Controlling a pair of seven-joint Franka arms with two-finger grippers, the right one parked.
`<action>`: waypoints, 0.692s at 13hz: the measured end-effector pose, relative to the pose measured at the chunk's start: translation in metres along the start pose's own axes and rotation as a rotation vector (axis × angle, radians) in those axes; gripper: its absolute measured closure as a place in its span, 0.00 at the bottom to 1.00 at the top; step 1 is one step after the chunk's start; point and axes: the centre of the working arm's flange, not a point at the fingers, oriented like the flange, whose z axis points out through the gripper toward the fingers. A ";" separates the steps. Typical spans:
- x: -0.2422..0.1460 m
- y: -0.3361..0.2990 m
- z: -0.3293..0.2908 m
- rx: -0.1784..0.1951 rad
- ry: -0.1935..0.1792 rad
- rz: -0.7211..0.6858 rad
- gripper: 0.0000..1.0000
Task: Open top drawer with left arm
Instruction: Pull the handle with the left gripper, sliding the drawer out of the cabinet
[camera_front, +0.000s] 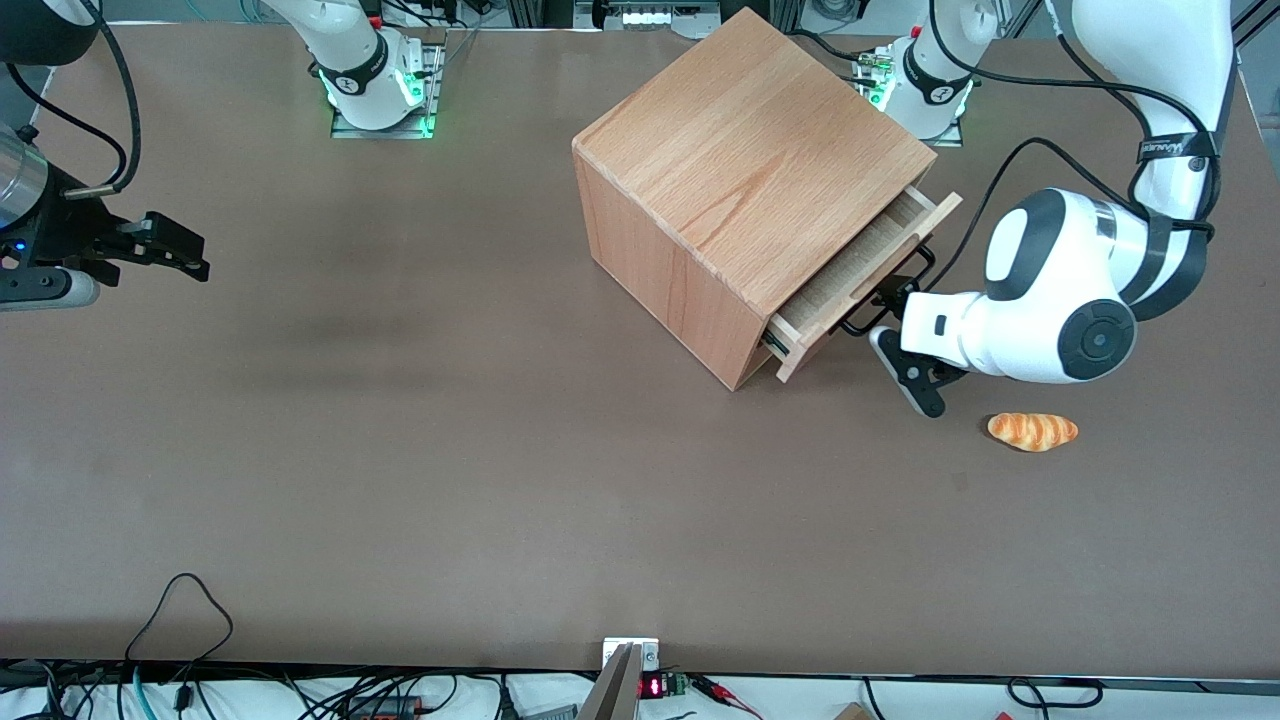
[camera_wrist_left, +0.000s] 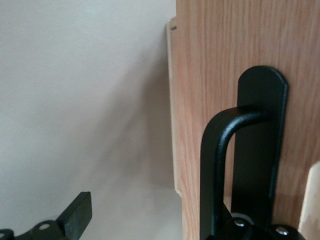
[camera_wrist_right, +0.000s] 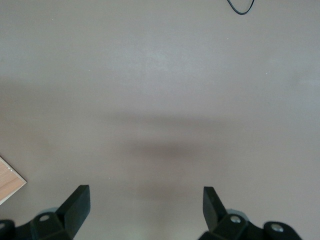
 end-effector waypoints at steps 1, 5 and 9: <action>-0.002 -0.005 -0.003 0.005 0.008 -0.007 0.00; -0.010 -0.021 -0.010 0.028 0.036 -0.030 0.00; -0.016 -0.035 -0.018 0.054 0.057 -0.049 0.00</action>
